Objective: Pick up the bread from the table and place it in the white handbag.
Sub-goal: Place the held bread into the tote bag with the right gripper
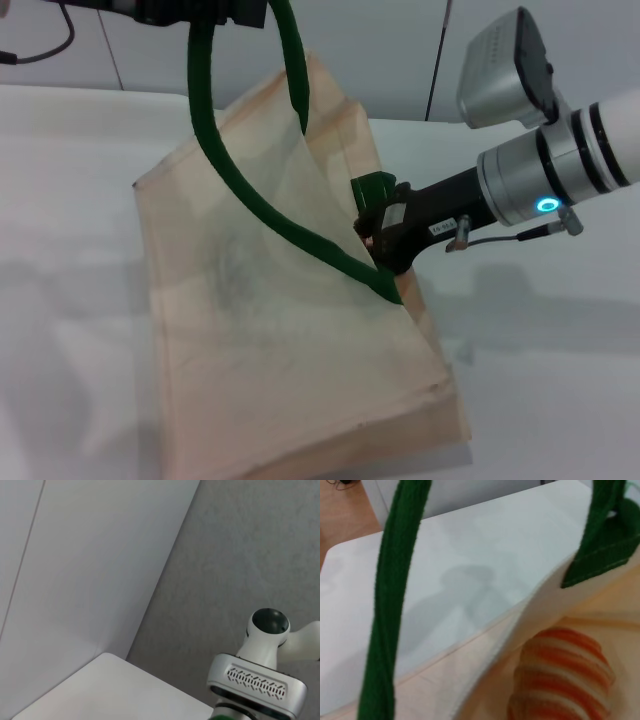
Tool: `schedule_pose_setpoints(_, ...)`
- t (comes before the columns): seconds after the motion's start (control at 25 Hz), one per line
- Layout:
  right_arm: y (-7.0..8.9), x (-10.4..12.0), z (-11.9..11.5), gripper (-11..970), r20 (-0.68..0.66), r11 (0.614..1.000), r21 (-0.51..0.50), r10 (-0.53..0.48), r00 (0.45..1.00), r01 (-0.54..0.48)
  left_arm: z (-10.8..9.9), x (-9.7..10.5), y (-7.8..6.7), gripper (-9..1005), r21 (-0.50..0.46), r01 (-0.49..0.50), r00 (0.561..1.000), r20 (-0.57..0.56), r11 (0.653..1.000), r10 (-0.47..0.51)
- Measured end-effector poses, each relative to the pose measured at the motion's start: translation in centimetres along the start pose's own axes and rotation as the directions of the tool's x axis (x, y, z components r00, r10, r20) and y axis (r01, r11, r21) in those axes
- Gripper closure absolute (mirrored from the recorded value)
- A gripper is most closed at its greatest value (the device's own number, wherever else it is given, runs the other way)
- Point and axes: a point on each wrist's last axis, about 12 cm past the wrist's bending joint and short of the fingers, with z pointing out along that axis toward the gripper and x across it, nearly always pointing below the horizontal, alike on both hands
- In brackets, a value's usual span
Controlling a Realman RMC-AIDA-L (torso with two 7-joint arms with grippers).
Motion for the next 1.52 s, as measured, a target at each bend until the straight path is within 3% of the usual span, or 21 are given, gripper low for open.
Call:
schedule_pose_setpoints(0.52, 0.2, -0.1, 0.2, 654, 0.017, 1.0, -0.015, 0.012, 1.0, -0.012, 0.0, 0.0, 0.0, 839, 0.0, -0.001, 1.0, 0.001, 1.0, 0.001)
schedule_pose_setpoints(0.96, -0.5, 0.5, 0.0, 175, 0.013, 0.999, 0.043, 0.032, 0.999, -0.032, -0.1, 0.1, 0.0, 837, -0.003, 0.002, 1.0, 0.002, 1.0, -0.002)
schedule_pose_setpoints(1.16, -1.0, 1.0, -0.2, 61, 0.011, 0.995, 0.086, 0.041, 0.999, -0.042, -0.2, 0.3, 0.1, 836, -0.013, 0.006, 1.0, 0.003, 1.0, -0.006)
schedule_pose_setpoints(1.36, -2.4, 2.3, -1.6, 68, 0.038, 0.977, 0.196, 0.075, 0.996, -0.081, -0.3, 0.9, 0.4, 835, -0.033, 0.02, 1.0, 0.001, 0.999, -0.02)
schedule_pose_setpoints(1.52, -3.9, 3.3, -3.9, 68, 0.105, 0.93, 0.334, 0.123, 0.987, -0.151, -0.2, 1.1, 0.4, 834, -0.034, 0.026, 1.0, 0.001, 0.999, -0.026)
